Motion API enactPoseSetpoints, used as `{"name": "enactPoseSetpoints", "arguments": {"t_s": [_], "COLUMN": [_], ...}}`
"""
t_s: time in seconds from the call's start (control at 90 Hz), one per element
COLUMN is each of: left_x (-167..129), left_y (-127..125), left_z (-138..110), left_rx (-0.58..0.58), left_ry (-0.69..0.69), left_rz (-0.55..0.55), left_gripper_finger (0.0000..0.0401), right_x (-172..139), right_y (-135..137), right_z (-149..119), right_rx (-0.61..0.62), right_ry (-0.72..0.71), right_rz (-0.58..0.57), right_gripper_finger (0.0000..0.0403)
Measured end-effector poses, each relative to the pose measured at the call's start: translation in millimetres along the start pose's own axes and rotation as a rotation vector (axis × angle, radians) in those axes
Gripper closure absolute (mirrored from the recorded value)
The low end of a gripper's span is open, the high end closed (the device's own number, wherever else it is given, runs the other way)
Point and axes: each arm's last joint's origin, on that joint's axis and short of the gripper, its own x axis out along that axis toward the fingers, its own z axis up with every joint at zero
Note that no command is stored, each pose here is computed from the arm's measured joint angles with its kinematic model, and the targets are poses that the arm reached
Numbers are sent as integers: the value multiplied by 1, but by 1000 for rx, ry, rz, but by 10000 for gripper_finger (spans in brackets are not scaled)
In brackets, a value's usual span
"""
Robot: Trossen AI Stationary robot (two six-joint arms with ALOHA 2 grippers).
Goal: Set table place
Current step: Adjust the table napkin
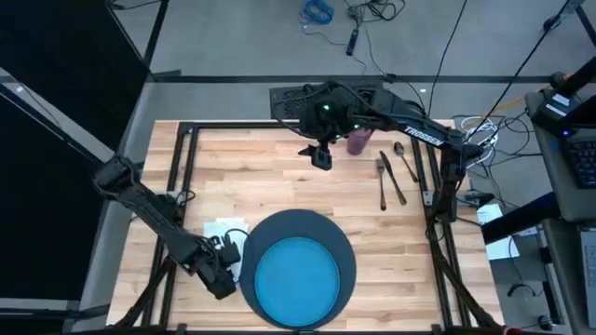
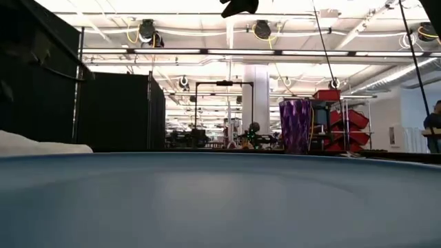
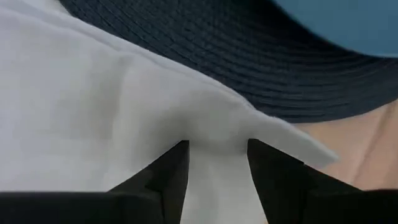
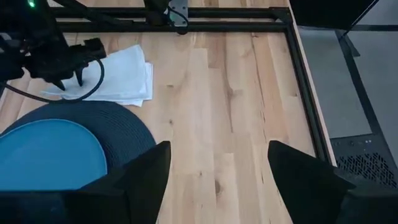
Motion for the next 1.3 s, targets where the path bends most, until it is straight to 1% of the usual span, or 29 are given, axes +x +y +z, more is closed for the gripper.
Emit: {"name": "enactPoseSetpoints", "arguments": {"t_s": [0.178,0.3,0.489,0.544,0.6,0.7,0.8,0.867,0.922,1.0,1.056,1.189,1.3], "left_x": [16,18,6,2,-2,-17,-29,-39,-43,-42,-38,-28,-19], "left_y": [0,0,-4,-7,-11,-24,-32,-34,-30,-21,-16,-4,-1], "left_z": [0,0,-10,-12,-12,-5,0,3,3,3,6,11,15], "left_rx": [25,34,10,15,22,37,65,72,69,65,55,22,14], "left_ry": [50,106,234,246,236,187,167,157,134,112,98,72,69], "left_rz": [49,33,-61,-85,-114,-214,-238,-212,-141,-36,8,67,51], "left_gripper_finger": [252,252,252,251,251,251,251,251,251,251,251,251,251], "right_x": [0,0,0,0,0,0,0,0,0,0,0,0,0], "right_y": [0,0,0,0,0,0,0,0,0,0,0,0,1], "right_z": [0,0,0,0,0,0,0,0,0,0,0,0,-3], "right_rx": [7,11,11,10,9,7,7,7,7,8,7,10,13], "right_ry": [0,0,1,1,0,0,0,0,0,0,0,3,30], "right_rz": [0,0,0,0,0,0,0,0,0,0,0,0,5], "right_gripper_finger": [148,148,148,148,148,148,148,148,148,148,148,148,148]}}
